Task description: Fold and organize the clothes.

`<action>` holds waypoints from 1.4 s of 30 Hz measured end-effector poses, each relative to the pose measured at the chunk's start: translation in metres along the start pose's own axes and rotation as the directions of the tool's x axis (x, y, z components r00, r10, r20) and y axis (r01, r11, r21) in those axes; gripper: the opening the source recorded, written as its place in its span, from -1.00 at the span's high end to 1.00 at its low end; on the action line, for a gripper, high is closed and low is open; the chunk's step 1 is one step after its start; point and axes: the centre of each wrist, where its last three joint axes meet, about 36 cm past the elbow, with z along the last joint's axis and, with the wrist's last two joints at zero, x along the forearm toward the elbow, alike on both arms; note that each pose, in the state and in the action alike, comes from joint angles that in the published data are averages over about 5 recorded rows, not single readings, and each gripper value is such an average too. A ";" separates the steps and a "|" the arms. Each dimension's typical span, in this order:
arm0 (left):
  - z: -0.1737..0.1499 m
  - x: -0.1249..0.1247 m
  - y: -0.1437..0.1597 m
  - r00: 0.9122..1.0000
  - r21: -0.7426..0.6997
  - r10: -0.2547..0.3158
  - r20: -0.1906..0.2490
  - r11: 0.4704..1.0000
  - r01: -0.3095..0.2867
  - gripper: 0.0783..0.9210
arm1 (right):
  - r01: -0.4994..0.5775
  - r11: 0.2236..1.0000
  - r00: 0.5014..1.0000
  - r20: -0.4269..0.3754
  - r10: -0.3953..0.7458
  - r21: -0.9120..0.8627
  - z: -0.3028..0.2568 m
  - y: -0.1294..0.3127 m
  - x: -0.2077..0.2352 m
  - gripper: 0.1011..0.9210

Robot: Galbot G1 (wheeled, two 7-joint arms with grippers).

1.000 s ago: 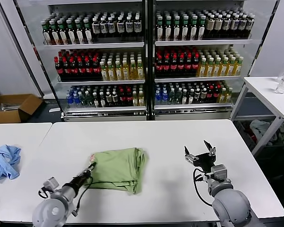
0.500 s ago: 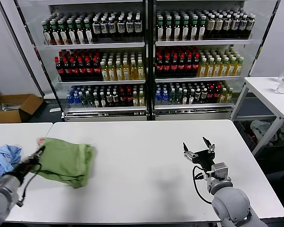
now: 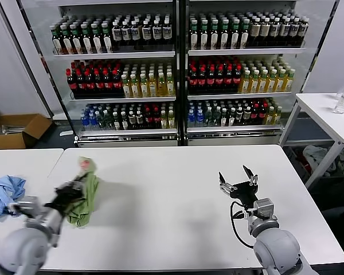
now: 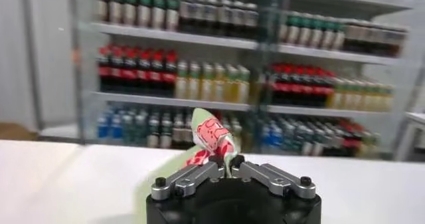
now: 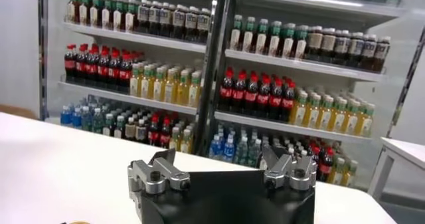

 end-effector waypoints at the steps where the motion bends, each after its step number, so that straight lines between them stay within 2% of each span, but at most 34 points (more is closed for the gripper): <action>1: 0.005 -0.004 -0.011 1.000 0.012 0.022 -0.003 1.000 -0.021 0.93 | -0.001 1.000 1.000 0.002 0.001 -0.001 0.000 0.000 0.000 -0.76; 6: 0.026 -0.028 -0.061 0.992 0.103 0.128 -0.017 0.987 -0.126 0.93 | -0.009 1.000 1.000 0.011 0.009 -0.003 -0.001 -0.003 0.002 -0.76; 13: 0.046 -0.061 -0.119 0.969 0.212 0.246 -0.028 0.949 -0.235 0.93 | -0.020 1.000 1.000 0.019 0.020 -0.003 -0.003 -0.008 0.000 -0.76; 18: 0.056 -0.079 -0.145 0.954 0.233 0.298 -0.027 0.930 -0.284 0.88 | -0.020 1.000 1.000 0.017 0.020 -0.007 -0.003 -0.009 -0.003 -0.76; 23: 0.059 -0.083 -0.157 0.945 0.234 0.326 0.004 0.919 -0.318 0.57 | -0.013 1.000 1.000 0.012 0.013 -0.024 -0.004 -0.008 -0.005 -0.76; 28: 0.055 -0.075 -0.159 0.938 0.246 0.342 0.050 0.906 -0.344 0.24 | 0.001 0.998 1.000 0.000 -0.001 -0.058 -0.006 -0.004 -0.009 -0.76; 31: 0.050 -0.067 -0.152 0.941 0.254 0.328 0.080 0.906 -0.338 0.04 | 0.018 0.996 1.000 -0.011 -0.019 -0.089 -0.007 0.002 -0.013 -0.76; 34: 0.048 -0.058 -0.136 0.955 0.248 0.279 0.102 0.923 -0.296 -0.17 | 0.041 0.992 0.999 -0.027 -0.045 -0.122 -0.006 0.012 -0.019 -0.76; 38: 0.051 -0.046 -0.102 0.979 0.211 0.171 0.106 0.959 -0.191 -0.46 | 0.071 0.985 0.995 -0.063 -0.082 -0.158 0.000 0.031 -0.030 -0.76; 42: 0.058 -0.032 -0.067 0.993 0.168 0.065 0.094 0.983 -0.080 -0.69 | 0.091 0.979 0.986 -0.118 -0.113 -0.181 0.012 0.054 -0.044 -0.76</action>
